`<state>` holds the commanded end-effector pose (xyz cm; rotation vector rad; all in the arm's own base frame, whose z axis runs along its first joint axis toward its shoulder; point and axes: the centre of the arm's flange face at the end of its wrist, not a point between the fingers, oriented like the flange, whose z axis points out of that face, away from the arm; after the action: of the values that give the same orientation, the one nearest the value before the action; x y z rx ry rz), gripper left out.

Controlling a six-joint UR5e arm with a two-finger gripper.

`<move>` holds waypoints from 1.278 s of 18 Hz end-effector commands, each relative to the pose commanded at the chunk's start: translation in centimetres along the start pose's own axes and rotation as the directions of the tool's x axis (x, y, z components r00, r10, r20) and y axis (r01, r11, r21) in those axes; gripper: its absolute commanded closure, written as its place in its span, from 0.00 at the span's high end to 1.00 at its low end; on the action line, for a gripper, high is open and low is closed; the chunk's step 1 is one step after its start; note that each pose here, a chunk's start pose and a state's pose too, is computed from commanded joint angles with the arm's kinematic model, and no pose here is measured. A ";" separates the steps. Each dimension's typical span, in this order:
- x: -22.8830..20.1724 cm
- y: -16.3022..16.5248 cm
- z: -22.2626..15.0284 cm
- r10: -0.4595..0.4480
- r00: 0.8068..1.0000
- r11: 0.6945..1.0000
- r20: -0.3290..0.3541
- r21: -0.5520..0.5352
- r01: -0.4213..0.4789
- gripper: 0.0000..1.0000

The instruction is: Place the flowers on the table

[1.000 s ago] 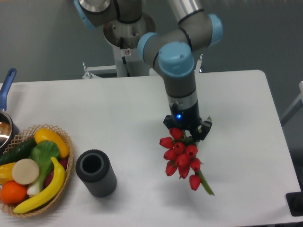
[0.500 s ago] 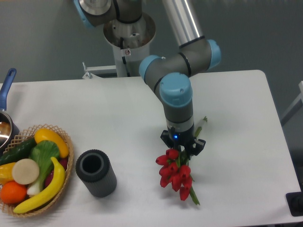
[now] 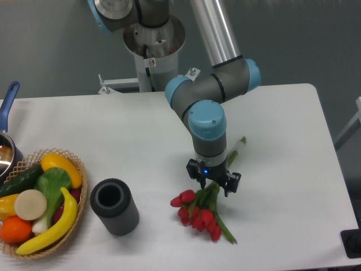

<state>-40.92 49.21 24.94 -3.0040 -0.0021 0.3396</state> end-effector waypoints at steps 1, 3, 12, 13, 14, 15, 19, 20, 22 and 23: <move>-0.3 -0.1 -1.1 -0.002 1.000 1.000 0.013 0.010 0.002 1.00; -1.6 -0.4 -3.9 -0.016 0.998 0.999 0.055 0.046 0.014 1.00; -8.4 2.2 -13.2 0.071 0.997 0.997 -0.012 0.042 -0.070 1.00; -9.3 3.4 -14.1 0.091 0.995 0.995 -0.046 0.057 -0.088 1.00; -9.8 4.6 -15.1 0.112 0.991 0.992 -0.078 0.065 -0.107 1.00; -10.2 5.7 -16.0 0.152 0.983 0.987 -0.099 0.075 -0.145 1.00; -10.5 9.1 -18.9 0.323 0.937 0.945 -0.132 0.093 -0.313 1.00; -10.3 9.6 -19.4 0.345 0.929 0.938 -0.132 0.095 -0.334 1.00; -10.5 10.7 -19.8 0.346 0.928 0.937 -0.137 0.092 -0.336 1.00; -10.5 11.3 -20.0 0.347 0.928 0.937 -0.137 0.094 -0.337 1.00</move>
<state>-46.83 35.53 45.36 -2.9433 0.5428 0.1348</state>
